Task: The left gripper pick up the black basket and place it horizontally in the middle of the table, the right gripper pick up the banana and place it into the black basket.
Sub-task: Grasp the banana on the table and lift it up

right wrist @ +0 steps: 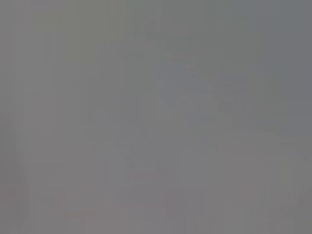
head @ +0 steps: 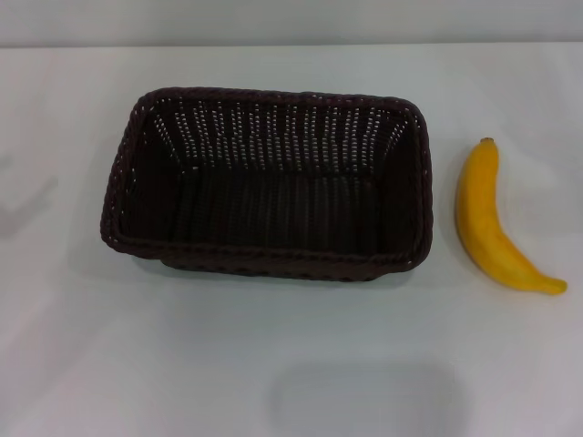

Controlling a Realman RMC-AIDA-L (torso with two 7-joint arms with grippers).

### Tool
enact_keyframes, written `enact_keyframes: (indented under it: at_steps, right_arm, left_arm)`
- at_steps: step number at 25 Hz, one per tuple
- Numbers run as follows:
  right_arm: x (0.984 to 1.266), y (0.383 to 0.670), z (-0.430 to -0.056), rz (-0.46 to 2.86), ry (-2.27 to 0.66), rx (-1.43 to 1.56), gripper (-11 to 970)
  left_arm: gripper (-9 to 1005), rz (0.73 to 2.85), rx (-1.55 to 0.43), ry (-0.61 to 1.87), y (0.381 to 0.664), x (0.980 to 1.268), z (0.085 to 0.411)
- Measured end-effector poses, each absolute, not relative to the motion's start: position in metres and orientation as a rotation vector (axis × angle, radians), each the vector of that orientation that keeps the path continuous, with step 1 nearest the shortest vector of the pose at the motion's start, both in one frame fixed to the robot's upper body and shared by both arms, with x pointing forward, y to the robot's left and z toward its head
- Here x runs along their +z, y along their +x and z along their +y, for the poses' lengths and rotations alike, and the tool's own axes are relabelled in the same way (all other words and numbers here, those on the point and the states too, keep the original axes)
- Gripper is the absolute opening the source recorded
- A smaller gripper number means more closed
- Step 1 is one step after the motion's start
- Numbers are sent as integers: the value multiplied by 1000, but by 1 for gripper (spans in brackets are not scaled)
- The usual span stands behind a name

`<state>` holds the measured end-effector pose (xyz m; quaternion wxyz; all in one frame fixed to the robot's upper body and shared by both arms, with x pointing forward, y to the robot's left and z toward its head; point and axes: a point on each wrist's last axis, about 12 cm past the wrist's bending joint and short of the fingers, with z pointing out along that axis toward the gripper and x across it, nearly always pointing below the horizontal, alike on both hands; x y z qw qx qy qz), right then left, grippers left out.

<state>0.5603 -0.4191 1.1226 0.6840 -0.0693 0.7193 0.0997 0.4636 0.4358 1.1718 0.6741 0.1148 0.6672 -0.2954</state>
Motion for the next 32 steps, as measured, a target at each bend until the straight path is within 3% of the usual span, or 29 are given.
enact_keyframes:
  at_steps: [9, 13, 23, 32]
  right_arm:
    - [1221, 582, -419, 1967, -442, 278, 829]
    - [1244, 588, -400, 2168, -571, 207, 828]
    - [1227, 602, -319, 2588, -789, 286, 824]
    - [1212, 602, -265, 2698, -863, 345, 821]
  left_arm:
    - [896, 1497, -617, 247, 453, 1150, 440]
    - [896, 1508, -609, 223, 454, 1145, 441]
    - [895, 1498, -602, 166, 458, 1136, 436]
    - [896, 1493, -605, 161, 460, 1128, 431]
